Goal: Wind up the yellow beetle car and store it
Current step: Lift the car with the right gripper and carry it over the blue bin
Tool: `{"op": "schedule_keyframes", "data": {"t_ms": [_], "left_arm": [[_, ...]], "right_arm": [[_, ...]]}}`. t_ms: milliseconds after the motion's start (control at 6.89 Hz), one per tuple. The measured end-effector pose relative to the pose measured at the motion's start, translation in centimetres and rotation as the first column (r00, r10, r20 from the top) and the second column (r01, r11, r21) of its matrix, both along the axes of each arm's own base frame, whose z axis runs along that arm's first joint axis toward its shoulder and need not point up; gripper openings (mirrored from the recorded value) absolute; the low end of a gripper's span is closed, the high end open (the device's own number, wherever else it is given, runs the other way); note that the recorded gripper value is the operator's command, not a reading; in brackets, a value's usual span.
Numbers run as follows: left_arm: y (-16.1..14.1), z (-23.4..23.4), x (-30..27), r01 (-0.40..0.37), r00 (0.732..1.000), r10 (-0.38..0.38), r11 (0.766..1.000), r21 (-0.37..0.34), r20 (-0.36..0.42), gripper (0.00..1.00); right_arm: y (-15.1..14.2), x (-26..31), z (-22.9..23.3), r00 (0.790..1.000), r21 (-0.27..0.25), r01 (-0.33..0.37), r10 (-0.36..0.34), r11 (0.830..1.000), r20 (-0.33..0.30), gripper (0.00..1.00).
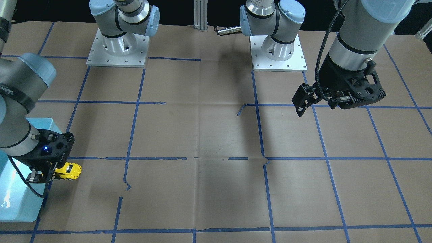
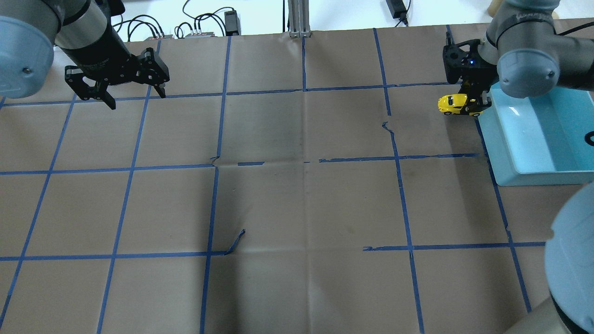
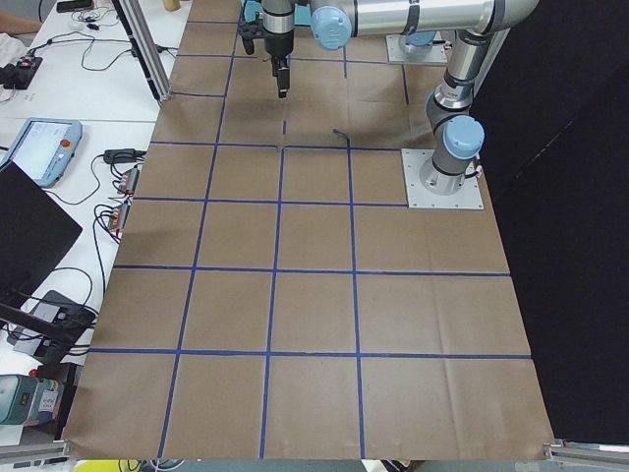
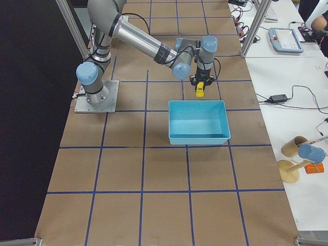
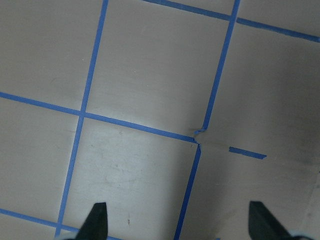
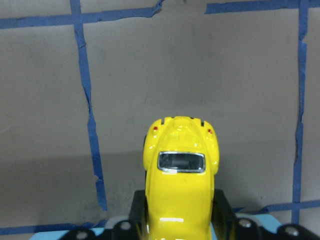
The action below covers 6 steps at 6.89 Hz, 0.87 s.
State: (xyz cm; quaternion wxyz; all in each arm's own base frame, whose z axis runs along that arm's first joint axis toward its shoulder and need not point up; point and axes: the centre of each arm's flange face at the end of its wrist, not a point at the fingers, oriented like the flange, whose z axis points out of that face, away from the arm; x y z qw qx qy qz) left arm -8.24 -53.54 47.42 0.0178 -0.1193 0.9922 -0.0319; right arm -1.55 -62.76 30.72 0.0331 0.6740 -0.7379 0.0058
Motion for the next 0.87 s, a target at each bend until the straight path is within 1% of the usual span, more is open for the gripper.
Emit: {"op": "schedule_keyframes", "data": {"t_ms": [145,290,435,580,725,870], "left_arm": [[0.1,0.2,0.0,0.005,1.000,-0.005,1.000,-0.002,0.003,0.99],[0.1,0.3,0.0,0.006,1.000,-0.006,1.000,-0.002,0.004,0.99],[0.2,0.3,0.0,0.006,1.000,-0.006,1.000,0.000,0.004,0.99],[0.4,0.5,0.0,0.007,1.000,-0.007,1.000,0.002,0.003,0.99],[0.5,0.4,-0.1,0.008,1.000,-0.008,1.000,0.005,0.003,0.99],[0.5,0.2,-0.1,0.008,1.000,-0.008,1.000,0.009,0.002,0.99]], "right_arm": [[1.0,-0.4,2.5,0.996,-0.021,0.093,-0.093,0.995,0.003,0.08],[1.8,-1.6,4.1,0.969,-0.033,0.246,-0.246,0.969,0.014,0.08],[2.3,-3.3,4.8,0.902,-0.039,0.431,-0.430,0.902,0.029,0.08],[2.5,-5.2,4.9,0.794,-0.041,0.608,-0.606,0.793,0.045,0.08],[2.7,-7.6,4.8,0.662,-0.039,0.749,-0.747,0.661,0.059,0.08],[3.0,-10.7,4.5,0.509,-0.033,0.860,-0.858,0.508,0.071,0.09]]}}
